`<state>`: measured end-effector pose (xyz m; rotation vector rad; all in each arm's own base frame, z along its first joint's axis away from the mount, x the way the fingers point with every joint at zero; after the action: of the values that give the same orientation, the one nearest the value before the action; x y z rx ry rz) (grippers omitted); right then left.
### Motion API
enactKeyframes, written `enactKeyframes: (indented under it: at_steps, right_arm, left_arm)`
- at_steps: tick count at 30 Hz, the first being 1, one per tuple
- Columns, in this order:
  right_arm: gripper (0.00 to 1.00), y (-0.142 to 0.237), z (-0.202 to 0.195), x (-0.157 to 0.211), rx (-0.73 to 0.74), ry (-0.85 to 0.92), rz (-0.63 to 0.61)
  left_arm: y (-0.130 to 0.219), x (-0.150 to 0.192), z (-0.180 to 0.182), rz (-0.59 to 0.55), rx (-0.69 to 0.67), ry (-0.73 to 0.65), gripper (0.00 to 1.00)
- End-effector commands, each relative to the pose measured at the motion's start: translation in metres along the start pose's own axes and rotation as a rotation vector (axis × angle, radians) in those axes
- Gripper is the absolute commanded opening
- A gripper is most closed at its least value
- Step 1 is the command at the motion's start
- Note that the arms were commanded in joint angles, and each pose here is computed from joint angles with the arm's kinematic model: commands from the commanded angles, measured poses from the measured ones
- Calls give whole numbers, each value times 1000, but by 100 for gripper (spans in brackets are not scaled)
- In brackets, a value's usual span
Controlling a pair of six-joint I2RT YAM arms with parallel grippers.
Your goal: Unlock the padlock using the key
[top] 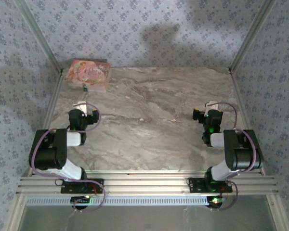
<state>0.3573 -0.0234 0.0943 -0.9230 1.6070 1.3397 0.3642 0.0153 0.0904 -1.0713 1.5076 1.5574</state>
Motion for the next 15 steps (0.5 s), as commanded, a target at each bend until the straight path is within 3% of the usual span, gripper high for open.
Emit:
enactKeyframes:
  at_steps: [1, 15]
  right_arm:
    - [100, -2, -1, -4, 0, 7, -7]
    - [100, -3, -2, -5, -2, 3, -8]
  left_arm:
    - [-1, -11, -4, -26, 20, 13, 98]
    - [-2, -11, -2, -26, 32, 24, 98]
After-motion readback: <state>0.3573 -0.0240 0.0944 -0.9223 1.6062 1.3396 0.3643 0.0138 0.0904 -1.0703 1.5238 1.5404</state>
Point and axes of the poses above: each hand's point on the last joint's axis, 136 mm out from that joint toward the fingers, its own y axis back along the fingers, its own z axis along the line the jaws close on, x = y × z, the point moved 3 cm from there along y, back along the fingers, and after that the axes turned 2 degrees about y, right-handed, at the moved point
